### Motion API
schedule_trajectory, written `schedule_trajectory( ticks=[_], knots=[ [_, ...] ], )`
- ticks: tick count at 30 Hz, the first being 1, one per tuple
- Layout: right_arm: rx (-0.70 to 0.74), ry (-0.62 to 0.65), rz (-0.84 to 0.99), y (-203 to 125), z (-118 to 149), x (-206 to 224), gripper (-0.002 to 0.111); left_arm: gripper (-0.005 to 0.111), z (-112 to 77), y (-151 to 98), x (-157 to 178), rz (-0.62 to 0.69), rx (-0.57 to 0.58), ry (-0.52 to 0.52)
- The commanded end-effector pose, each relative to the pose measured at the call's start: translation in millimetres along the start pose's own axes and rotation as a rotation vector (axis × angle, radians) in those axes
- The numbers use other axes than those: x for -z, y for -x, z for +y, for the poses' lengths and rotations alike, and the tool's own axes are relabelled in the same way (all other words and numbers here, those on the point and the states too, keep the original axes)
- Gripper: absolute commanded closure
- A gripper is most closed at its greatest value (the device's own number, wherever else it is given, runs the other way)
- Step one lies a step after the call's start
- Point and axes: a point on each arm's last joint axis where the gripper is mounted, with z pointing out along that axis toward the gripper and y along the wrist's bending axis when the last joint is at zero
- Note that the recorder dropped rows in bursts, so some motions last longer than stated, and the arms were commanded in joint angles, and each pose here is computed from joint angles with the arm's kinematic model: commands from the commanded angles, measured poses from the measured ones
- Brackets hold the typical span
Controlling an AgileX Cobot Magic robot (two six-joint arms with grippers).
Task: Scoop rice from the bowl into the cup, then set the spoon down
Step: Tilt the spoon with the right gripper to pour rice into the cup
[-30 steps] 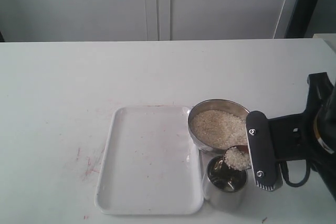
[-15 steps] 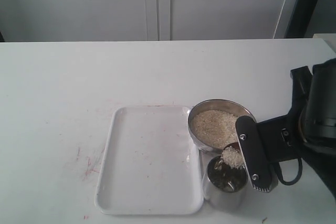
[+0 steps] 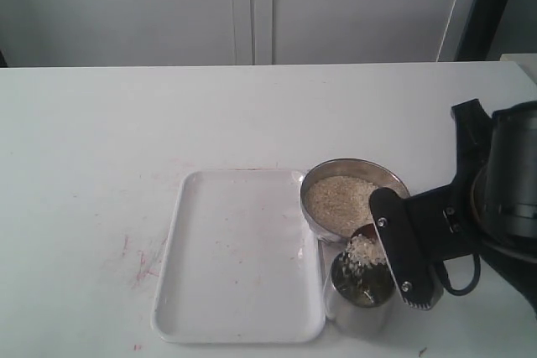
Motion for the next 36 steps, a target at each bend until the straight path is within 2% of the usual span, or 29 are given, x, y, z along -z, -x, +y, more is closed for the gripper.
schedule_trajectory(
  ticks=[1, 13, 36],
  knots=[
    [0.078, -0.024, 0.045, -3, -1, 0, 0.108, 0.092, -2.4, -7, -1, 0.060, 0.009, -0.024],
    [0.105, -0.034, 0.039, -1, -1, 2, 0.108, 0.092, -2.4, -7, -1, 0.060, 0.009, -0.024],
    [0.244, -0.176, 0.073, 4, -8, 11, 0.108, 0.092, -2.4, -7, -1, 0.060, 0.009, -0.024]
  ],
)
